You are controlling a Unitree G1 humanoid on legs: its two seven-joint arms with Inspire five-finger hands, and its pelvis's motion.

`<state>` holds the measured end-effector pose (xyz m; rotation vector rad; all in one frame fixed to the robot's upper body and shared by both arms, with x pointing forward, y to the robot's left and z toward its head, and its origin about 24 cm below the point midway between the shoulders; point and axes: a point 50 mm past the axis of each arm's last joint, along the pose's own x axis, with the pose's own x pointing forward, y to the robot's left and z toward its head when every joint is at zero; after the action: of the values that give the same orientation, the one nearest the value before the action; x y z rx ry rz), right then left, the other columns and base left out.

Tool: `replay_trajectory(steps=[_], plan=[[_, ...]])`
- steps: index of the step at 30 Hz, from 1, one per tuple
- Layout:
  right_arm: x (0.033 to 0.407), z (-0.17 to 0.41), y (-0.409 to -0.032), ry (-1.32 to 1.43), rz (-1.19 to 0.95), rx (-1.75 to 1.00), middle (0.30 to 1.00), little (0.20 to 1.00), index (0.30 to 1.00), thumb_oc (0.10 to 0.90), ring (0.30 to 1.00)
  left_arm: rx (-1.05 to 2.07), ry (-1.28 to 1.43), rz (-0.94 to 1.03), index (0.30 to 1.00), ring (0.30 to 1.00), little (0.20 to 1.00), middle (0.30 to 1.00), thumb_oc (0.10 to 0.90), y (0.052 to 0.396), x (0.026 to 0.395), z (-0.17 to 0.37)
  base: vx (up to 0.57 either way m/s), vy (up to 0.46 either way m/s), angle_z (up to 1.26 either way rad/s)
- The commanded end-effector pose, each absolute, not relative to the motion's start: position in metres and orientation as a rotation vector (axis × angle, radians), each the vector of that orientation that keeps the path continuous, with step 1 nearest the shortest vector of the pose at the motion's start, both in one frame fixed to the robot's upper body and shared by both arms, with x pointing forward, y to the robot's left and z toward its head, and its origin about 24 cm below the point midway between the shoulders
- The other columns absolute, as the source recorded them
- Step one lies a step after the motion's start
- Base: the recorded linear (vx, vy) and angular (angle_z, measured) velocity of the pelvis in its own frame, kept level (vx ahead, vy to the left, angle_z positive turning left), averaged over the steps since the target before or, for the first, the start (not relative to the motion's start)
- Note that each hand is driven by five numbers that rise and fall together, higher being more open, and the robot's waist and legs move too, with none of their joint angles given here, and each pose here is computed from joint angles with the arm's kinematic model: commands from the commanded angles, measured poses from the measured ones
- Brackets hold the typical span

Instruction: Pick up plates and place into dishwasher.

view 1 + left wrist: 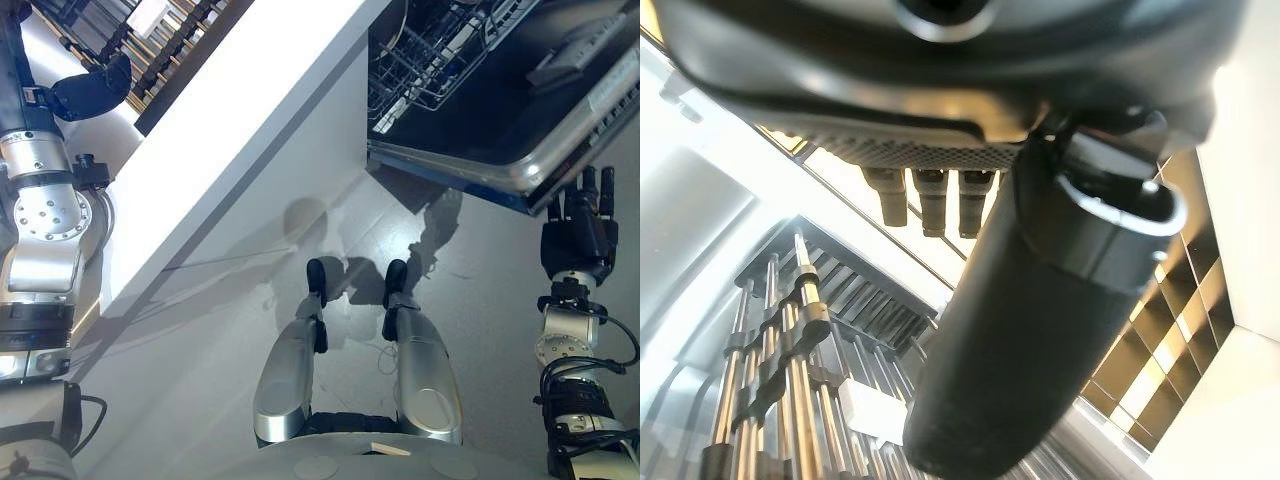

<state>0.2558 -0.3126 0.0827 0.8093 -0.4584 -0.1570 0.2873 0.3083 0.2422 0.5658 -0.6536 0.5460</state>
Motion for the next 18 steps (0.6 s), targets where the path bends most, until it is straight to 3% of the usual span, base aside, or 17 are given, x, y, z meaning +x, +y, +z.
replay_trajectory(steps=[1, 10, 18], plan=[[0.291, 0.239, -0.166, -0.799, 0.793, 0.574, 0.900, 0.900, 0.900, 0.800, 0.900, 0.609, -0.779, 0.501, 0.900, 0.900, 0.900, 0.900, 0.800, 0.294, 0.280, 0.263, 0.03, 0.087, -0.11], [0.279, 0.246, -0.141, -0.812, 0.842, 0.533, 0.900, 0.900, 0.900, 0.800, 0.900, 0.606, -0.755, 0.487, 0.900, 0.900, 0.900, 0.900, 0.800, 0.297, 0.279, 0.257, 0.05, 0.071, 0.10], [0.290, 0.218, -0.169, -0.732, 0.548, 0.566, 0.900, 0.900, 0.900, 0.800, 0.900, 0.618, -0.720, 0.467, 0.900, 0.900, 0.900, 0.900, 0.800, 0.303, 0.271, 0.245, 0.11, 0.037, 0.35]])
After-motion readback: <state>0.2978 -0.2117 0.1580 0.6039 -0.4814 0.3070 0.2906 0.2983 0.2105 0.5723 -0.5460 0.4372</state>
